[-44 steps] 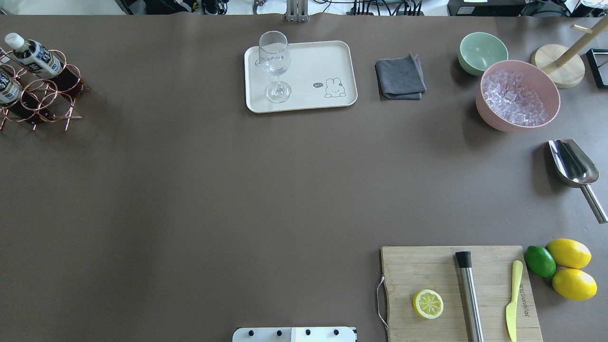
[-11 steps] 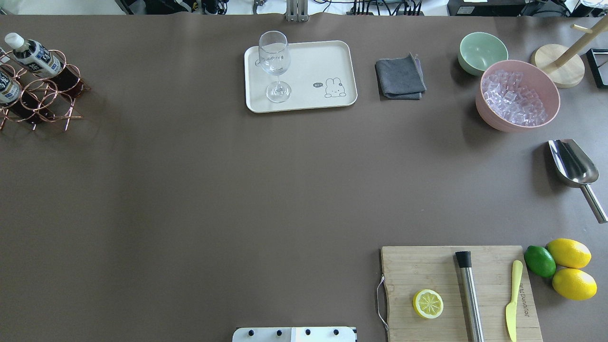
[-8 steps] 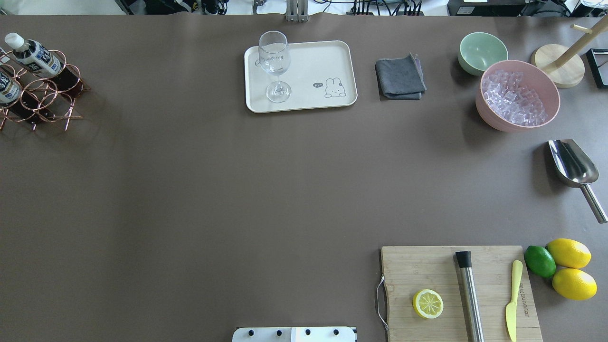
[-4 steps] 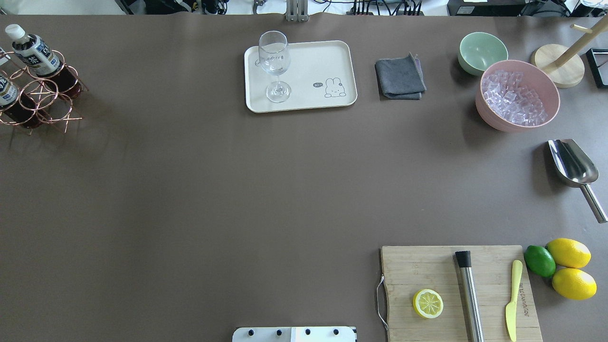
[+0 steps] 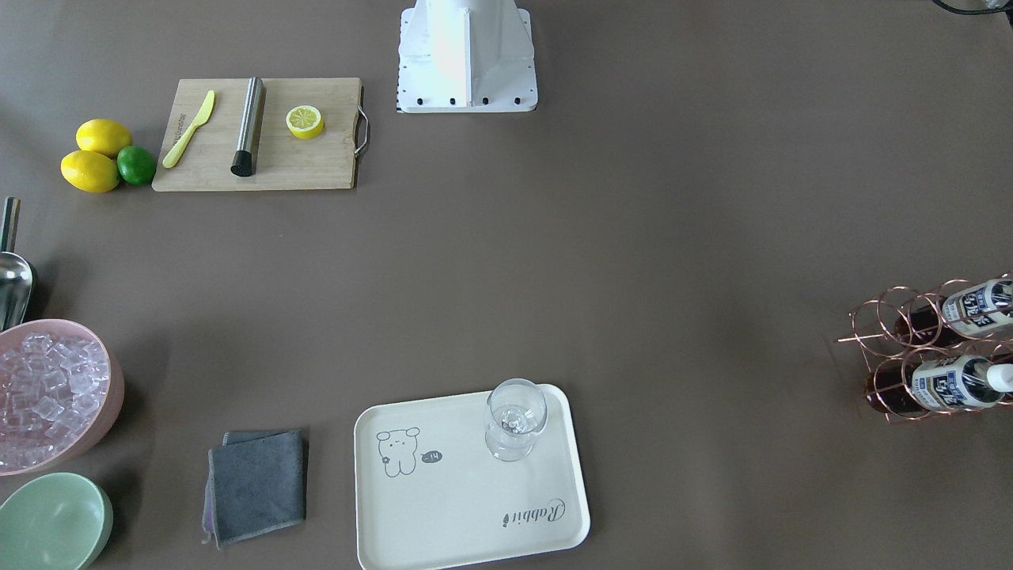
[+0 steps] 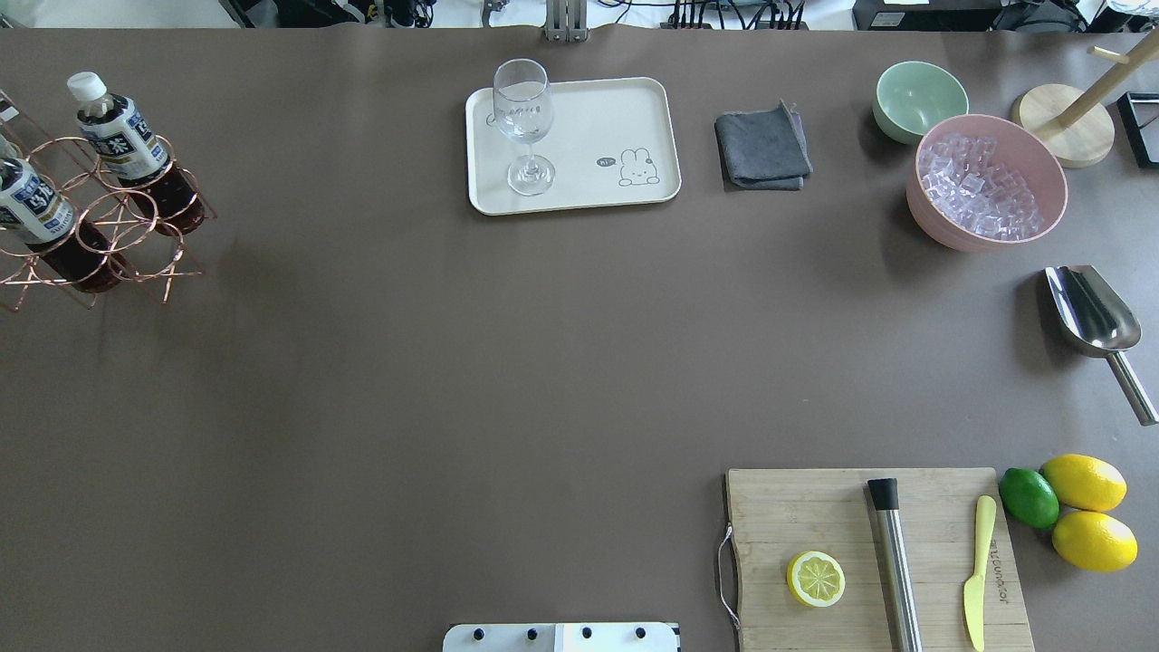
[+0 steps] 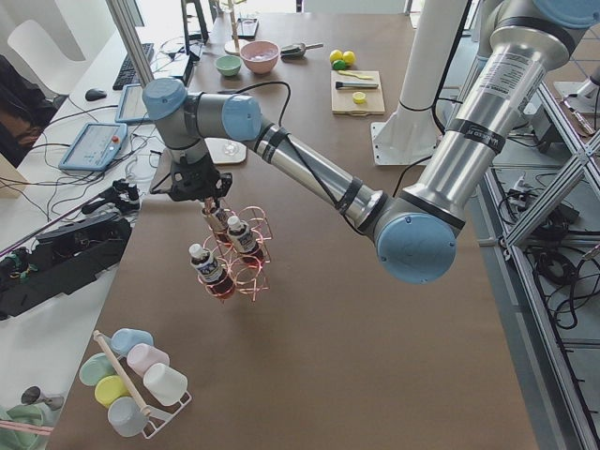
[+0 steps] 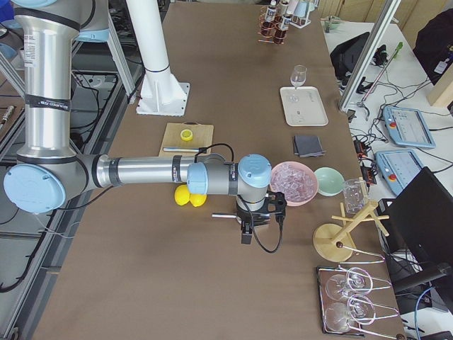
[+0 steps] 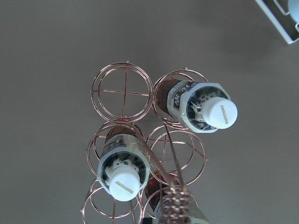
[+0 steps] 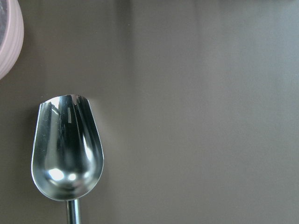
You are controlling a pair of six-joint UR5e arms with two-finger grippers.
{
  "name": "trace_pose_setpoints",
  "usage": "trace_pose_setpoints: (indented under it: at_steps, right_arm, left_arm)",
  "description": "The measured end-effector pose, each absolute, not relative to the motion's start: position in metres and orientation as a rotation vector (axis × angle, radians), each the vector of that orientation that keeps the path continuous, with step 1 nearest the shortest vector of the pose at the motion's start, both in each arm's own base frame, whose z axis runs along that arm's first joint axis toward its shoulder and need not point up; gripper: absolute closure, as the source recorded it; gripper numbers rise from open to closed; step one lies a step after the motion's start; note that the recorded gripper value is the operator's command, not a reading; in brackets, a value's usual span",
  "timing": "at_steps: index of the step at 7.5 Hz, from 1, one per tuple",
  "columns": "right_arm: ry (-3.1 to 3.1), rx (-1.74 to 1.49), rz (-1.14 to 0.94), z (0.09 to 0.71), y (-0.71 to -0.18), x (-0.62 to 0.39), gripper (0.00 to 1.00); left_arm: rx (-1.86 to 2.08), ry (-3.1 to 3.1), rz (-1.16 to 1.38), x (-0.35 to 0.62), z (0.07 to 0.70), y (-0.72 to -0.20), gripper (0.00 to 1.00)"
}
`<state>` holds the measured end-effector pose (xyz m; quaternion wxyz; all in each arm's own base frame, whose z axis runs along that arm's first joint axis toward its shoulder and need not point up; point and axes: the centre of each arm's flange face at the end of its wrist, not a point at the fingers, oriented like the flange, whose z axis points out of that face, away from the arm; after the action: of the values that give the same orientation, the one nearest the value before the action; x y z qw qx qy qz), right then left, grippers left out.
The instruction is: Take tea from basket to plate
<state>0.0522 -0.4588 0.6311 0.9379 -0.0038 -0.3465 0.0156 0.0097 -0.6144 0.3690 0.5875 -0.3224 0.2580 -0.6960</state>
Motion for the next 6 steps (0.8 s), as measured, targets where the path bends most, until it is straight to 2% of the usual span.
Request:
trace_pose_setpoints:
  at_steps: [6]
  right_arm:
    - [-0.708,-0.008,0.031,0.632,-0.459,0.052,0.0]
  left_arm:
    - [-0.909,0.654,-1.6,0.215,0.145,-0.505,1.0]
